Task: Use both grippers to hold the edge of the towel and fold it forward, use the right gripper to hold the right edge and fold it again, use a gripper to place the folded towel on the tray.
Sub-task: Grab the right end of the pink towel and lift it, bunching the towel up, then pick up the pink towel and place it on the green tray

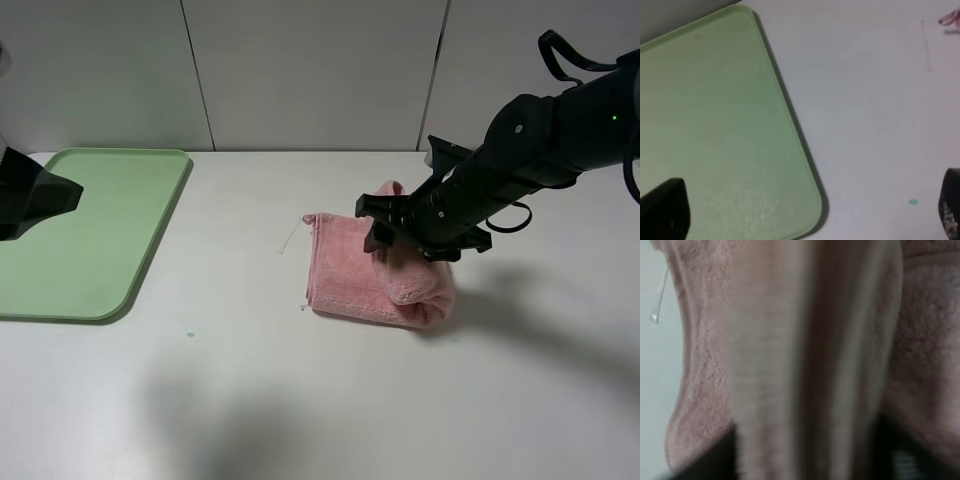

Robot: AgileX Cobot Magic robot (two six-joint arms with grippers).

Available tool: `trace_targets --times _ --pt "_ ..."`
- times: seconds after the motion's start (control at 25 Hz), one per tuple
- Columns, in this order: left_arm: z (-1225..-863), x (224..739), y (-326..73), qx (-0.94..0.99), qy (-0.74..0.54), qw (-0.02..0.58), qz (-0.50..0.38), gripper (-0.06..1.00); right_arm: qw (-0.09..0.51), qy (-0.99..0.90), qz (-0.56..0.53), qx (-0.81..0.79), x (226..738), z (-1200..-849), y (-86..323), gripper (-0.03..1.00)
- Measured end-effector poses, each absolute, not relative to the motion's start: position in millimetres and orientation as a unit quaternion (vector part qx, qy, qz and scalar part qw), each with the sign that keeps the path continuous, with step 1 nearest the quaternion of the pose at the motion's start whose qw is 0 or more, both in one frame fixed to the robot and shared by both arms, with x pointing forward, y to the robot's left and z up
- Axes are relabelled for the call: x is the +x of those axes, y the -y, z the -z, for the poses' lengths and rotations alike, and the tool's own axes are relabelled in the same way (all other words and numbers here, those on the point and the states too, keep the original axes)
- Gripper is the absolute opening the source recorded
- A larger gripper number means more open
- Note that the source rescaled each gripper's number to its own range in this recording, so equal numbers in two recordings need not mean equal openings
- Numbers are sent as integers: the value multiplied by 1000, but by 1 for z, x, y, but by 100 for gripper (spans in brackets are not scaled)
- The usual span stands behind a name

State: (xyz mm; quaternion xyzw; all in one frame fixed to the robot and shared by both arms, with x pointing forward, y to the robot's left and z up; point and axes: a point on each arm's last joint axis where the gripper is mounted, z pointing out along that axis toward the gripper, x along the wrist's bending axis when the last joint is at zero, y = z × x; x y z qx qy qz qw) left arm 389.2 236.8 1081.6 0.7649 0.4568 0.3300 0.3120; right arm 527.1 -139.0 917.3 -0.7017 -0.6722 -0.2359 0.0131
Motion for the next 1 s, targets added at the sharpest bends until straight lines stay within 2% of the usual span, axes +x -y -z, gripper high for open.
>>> trace_targets --times 0.08,0.2,1.0 --pt "-1082 389 -237 765 -457 312 -330 100 14 670 238 -703 527 -917 139 93" --pt "-1082 389 -237 765 -457 312 -330 100 16 665 240 -707 528 -918 138 98" --pt "-1082 389 -237 765 -457 312 -330 100 29 638 357 -682 502 -971 96 100"
